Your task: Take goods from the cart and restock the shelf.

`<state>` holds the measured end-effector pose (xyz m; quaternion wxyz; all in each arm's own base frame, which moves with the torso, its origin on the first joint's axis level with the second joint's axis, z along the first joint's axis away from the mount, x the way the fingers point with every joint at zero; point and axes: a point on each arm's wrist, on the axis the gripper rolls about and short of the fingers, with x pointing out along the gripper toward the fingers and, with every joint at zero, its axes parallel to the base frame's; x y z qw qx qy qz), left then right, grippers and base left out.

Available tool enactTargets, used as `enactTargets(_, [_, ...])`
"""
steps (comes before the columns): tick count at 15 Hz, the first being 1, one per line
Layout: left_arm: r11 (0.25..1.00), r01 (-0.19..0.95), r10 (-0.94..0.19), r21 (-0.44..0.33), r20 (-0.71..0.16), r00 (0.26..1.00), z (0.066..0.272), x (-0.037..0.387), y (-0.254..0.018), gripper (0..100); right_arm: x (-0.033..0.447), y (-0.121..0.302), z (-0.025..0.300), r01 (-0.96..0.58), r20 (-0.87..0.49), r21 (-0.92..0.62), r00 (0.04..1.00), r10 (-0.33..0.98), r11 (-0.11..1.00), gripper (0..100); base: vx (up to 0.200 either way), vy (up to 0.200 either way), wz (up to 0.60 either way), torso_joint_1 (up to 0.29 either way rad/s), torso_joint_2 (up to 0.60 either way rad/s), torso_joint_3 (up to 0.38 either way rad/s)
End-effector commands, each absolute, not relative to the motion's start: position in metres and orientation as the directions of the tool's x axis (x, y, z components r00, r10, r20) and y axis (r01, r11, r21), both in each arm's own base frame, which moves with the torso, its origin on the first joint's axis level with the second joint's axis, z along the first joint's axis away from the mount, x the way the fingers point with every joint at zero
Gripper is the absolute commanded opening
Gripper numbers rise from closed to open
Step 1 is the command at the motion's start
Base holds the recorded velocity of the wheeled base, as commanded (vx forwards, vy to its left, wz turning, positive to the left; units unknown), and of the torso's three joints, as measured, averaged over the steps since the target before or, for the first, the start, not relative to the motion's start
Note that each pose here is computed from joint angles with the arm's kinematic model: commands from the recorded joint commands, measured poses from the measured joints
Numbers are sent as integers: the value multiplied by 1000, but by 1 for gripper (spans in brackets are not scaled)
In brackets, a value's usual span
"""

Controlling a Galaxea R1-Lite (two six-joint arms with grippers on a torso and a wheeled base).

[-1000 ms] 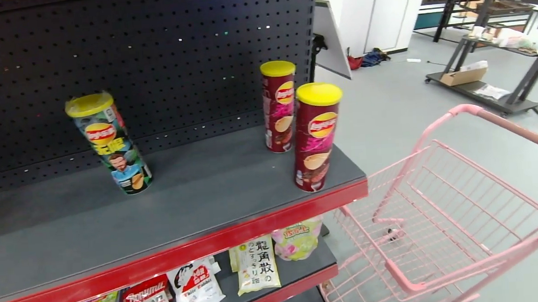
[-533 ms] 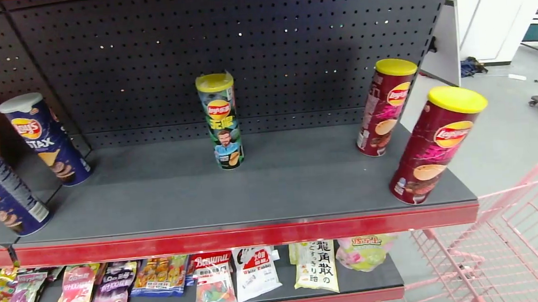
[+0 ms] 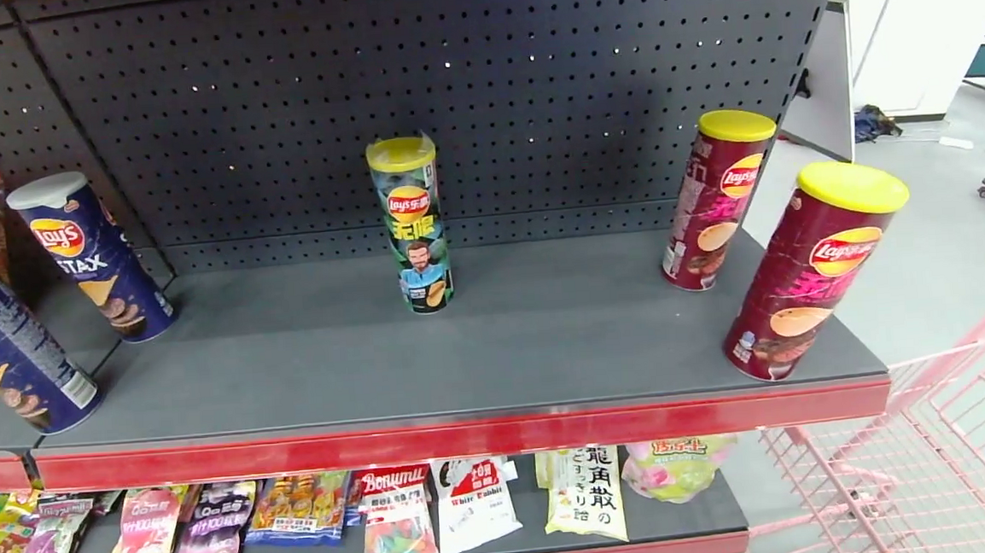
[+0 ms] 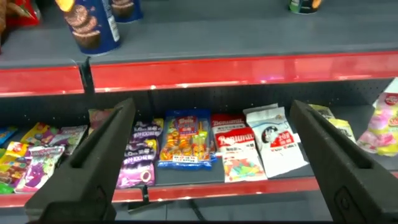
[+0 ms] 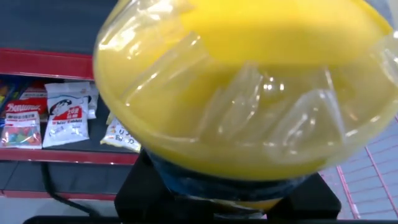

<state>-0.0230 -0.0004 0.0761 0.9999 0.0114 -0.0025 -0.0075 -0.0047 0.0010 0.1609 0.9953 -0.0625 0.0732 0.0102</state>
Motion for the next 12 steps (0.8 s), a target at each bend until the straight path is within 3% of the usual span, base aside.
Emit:
enactTargets(1, [1000, 15, -15, 23, 5, 1000, 76, -23, 0, 100, -16, 1, 151, -44, -96, -125, 995, 32, 991, 0, 0, 200, 0, -2, -2, 2])
enactTargets(10, [1000, 14, -14, 22, 3, 1000, 76, -23, 0, 100, -22, 3, 133, -117, -88, -112, 990, 107, 987, 0, 0, 200, 0, 3, 4, 1])
enactTargets(12, [1000, 14, -14, 22, 5, 1000, 76, -23, 0, 100, -21, 3, 129, -119, -97, -110, 989, 109, 987, 0, 0, 0, 0, 0, 0, 0])
